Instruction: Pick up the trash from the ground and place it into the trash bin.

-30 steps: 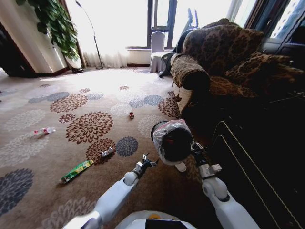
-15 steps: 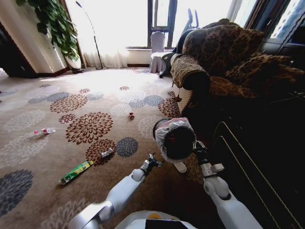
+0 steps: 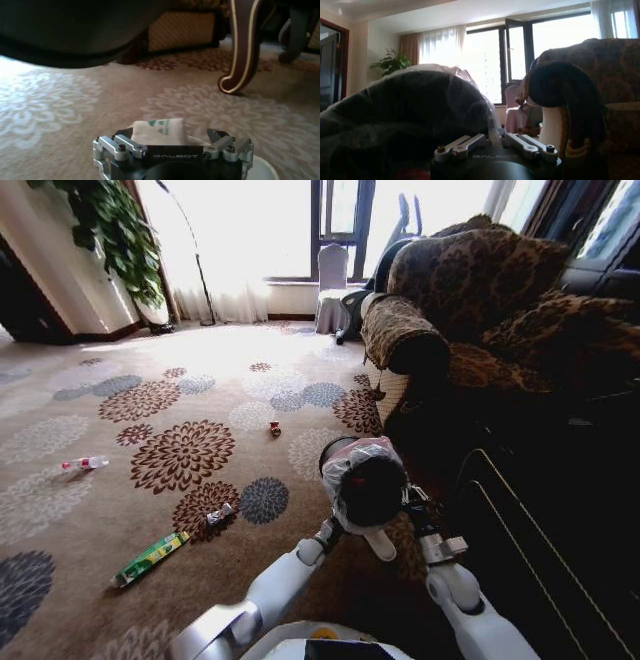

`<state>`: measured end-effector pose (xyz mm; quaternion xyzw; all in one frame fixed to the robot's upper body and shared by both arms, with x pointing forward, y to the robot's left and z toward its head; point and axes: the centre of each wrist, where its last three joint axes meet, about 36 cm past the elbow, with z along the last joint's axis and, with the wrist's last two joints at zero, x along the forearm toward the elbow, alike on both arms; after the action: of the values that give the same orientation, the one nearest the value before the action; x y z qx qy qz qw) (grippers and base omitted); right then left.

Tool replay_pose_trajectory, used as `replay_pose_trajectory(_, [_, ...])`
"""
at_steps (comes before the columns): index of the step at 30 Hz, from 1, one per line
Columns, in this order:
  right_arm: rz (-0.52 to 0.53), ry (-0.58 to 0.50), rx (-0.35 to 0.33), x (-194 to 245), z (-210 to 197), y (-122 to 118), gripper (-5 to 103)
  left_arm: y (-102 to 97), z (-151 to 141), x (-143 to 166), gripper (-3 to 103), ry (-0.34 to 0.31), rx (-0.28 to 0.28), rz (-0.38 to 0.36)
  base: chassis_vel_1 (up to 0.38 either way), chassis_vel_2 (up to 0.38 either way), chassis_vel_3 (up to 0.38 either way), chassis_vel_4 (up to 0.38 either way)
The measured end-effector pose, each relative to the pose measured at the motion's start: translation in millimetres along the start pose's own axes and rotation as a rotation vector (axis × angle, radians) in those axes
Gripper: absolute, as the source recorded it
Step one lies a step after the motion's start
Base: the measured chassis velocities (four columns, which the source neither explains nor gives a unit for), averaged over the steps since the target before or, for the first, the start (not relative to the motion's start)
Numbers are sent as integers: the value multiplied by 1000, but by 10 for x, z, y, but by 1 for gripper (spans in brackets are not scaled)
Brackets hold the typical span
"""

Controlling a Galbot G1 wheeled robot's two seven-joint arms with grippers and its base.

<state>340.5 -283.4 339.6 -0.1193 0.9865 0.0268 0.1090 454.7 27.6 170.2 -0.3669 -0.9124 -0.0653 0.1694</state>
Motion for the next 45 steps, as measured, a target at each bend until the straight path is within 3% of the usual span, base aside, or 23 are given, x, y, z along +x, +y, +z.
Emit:
replay_pose_trajectory(7, [8,-1,17,44,-20,-28,0,-135,-117,-202,100,8,6,-37,6,-8,-15,2])
replay_pose_trajectory(8, [4,5,15,33,-21,-17,0,-72,-93,-200,100,34,20,-76,0,0,0,0])
replay_pose_trajectory(12, [-1,5,15,24,-31,-6,0,-22,-74,-192,100,54,34,-100,0,0,0,0])
replay_pose_trajectory(21, [-10,-4,21,-3,-44,-1,0,29,-42,-172,100,67,52,-115,-35,-20,34,25])
replay_pose_trajectory(29, [-13,-18,34,-1,-17,-5,0,74,50,-142,100,121,51,-106,-123,-75,118,62])
replay_pose_trajectory(32, [-26,-13,38,33,-31,-3,0,281,176,-119,100,176,26,-139,-46,-33,34,8])
replay_pose_trajectory(33, [-36,-10,42,37,-43,-14,0,453,250,-81,100,208,16,-184,0,0,0,0])
replay_pose_trajectory(36, [-44,-11,41,20,-47,-12,0,571,266,-63,100,220,17,-220,0,0,0,0])
replay_pose_trajectory(41, [-44,-9,36,42,-55,1,0,702,282,-41,89,232,22,-242,0,0,0,0])
replay_pose_trajectory(44, [-37,-8,40,62,-62,-22,0,701,302,-23,74,232,26,-247,0,0,0,0])
replay_pose_trajectory(45, [-37,-8,40,62,-62,-22,0,701,302,-23,74,232,26,-247,0,0,0,0])
